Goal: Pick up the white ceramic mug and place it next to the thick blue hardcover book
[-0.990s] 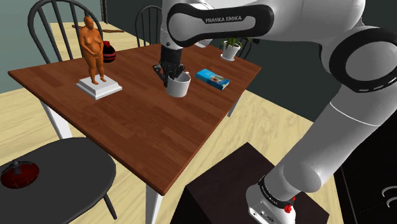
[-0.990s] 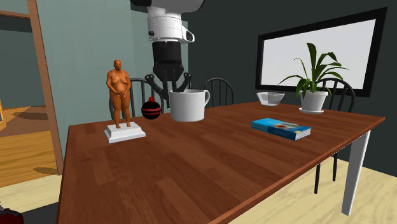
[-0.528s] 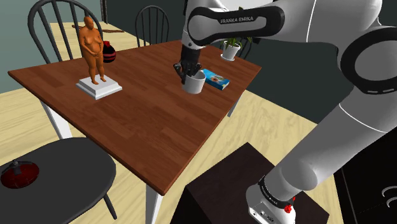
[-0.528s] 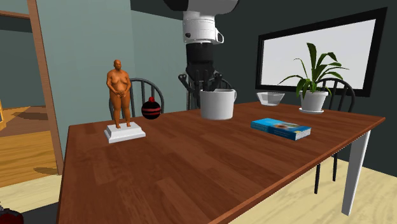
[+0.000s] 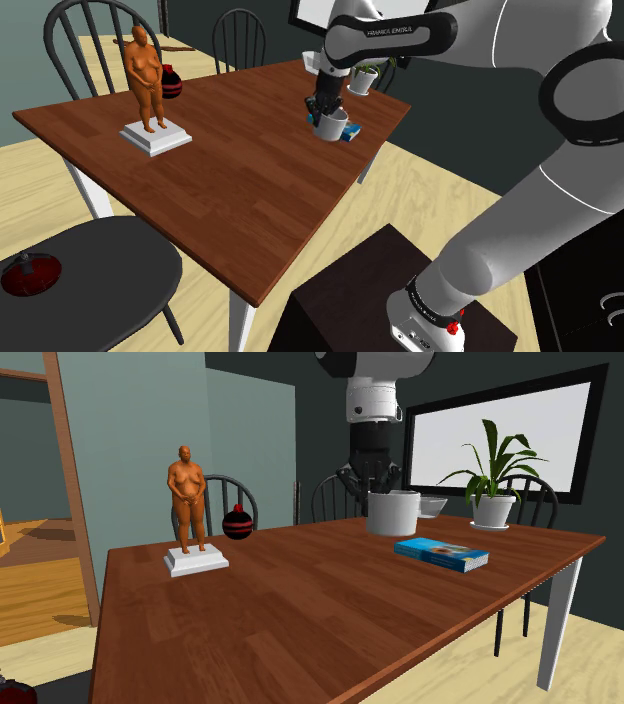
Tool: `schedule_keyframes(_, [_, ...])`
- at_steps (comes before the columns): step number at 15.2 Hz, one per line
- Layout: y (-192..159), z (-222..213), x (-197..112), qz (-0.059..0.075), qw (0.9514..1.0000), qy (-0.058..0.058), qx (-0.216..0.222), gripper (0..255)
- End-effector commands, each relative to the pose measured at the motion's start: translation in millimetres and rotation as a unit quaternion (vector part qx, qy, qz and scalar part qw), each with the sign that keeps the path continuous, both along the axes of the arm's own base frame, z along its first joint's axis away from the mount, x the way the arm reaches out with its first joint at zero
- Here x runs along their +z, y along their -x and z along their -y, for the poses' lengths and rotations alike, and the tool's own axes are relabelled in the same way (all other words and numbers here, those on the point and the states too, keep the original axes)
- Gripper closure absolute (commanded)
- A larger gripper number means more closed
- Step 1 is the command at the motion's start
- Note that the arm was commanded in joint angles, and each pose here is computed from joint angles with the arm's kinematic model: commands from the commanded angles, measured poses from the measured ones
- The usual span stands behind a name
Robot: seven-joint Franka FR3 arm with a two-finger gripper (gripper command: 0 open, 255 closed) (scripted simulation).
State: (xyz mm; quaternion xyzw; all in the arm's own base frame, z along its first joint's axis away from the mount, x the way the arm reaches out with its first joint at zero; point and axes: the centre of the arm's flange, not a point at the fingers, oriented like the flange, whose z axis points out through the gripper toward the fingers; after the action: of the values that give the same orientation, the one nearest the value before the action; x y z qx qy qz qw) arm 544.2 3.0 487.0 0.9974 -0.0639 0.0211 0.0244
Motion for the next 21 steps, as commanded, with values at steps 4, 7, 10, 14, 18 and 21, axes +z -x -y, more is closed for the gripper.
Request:
schedule_keyframes(4, [2.9,65.0,-0.3,0.000,1.0000,0.000,0.001,255])
schedule_keyframes(7, [4.2,104.6,-0.2,0.000,1.0000,0.000,0.001,255])
schedule_keyframes(10, [5.5,144.2,-0.1,0.000,1.0000,0.000,0.001,255])
schedule_keyframes(14, [7.2,197.0,0.1,0.000,1.0000,0.000,0.001,255])
schedule_keyframes(18, [8.9,249.7,0.2,0.000,1.0000,0.000,0.001,255])
schedule_keyframes(21, [10.2,289.3,0.3,0.000,1.0000,0.000,0.001,255])
